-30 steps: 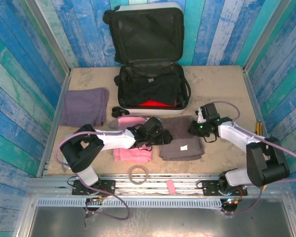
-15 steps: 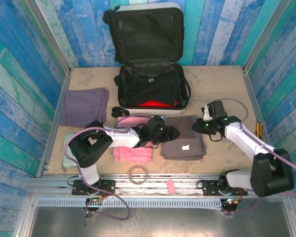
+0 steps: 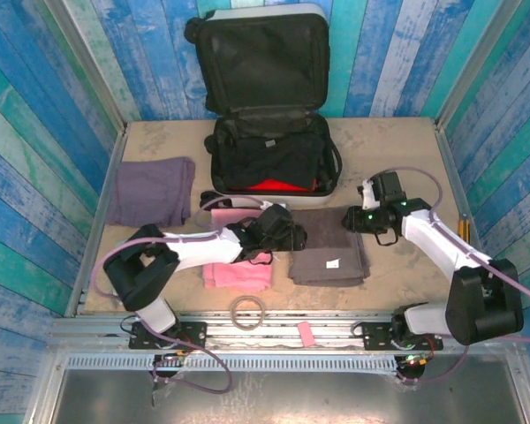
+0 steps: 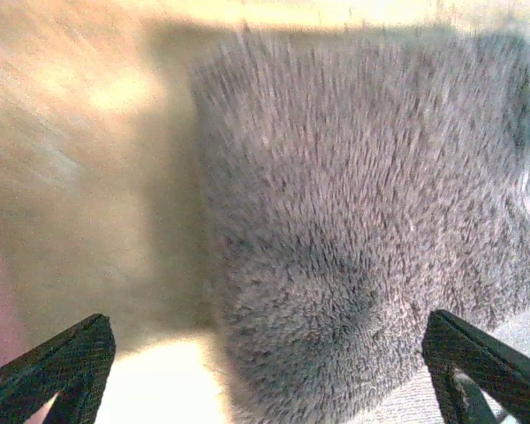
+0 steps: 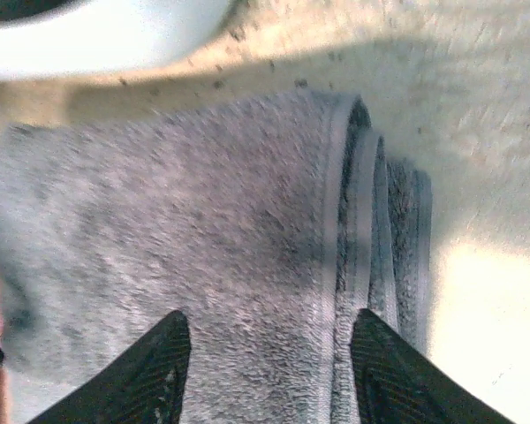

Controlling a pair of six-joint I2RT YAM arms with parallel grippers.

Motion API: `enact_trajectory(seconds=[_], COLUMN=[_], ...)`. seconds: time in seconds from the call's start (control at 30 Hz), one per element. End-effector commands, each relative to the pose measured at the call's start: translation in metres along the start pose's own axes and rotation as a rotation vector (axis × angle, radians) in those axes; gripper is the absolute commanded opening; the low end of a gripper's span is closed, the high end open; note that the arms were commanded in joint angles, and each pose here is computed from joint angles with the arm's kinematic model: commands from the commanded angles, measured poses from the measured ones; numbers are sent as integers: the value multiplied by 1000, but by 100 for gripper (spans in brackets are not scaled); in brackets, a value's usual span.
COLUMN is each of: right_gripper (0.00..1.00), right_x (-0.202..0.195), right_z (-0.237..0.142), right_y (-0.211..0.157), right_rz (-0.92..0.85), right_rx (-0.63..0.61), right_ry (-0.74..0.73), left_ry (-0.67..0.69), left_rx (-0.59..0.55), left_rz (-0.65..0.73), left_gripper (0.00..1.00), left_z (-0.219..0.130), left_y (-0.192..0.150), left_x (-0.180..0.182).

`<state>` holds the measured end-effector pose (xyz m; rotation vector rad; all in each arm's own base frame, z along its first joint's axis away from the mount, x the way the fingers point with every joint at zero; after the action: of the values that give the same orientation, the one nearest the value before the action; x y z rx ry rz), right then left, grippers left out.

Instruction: Pack the luggage

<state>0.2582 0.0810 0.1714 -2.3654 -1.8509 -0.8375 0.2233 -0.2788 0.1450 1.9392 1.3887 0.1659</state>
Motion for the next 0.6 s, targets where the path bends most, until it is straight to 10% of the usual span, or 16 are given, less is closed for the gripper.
enact_trajectory(seconds=[0.0, 0.33, 0.57], right_gripper=[57, 68, 71], right_x=[11, 37, 43], right_z=[-24, -61, -51], right_y=[7, 20, 24], right_rz=[-57, -131, -155], right_rx=[-53, -164, -157], right_ry=[32, 153, 188], left_ry=[269, 813, 1031], left_rx=[-157, -394, -314], left_rz=[129, -381, -698], left_gripper=[93, 93, 93], left_z=[-65, -204, -220], left_y=[37, 44, 28], left_x=[19, 204, 285])
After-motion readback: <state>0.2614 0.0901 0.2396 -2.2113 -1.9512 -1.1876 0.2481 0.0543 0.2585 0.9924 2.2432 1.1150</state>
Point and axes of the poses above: each hand's point on the last joint's axis, 136 mm out from that joint toward the fingers, its own z axis out along the fingers, its own x axis along the line the jaws close on, y = z × x, the point moved 9 cm from there along -z, back along the fingers, and after that the axes turned 14 degrees about z, right-handed, at the moved point
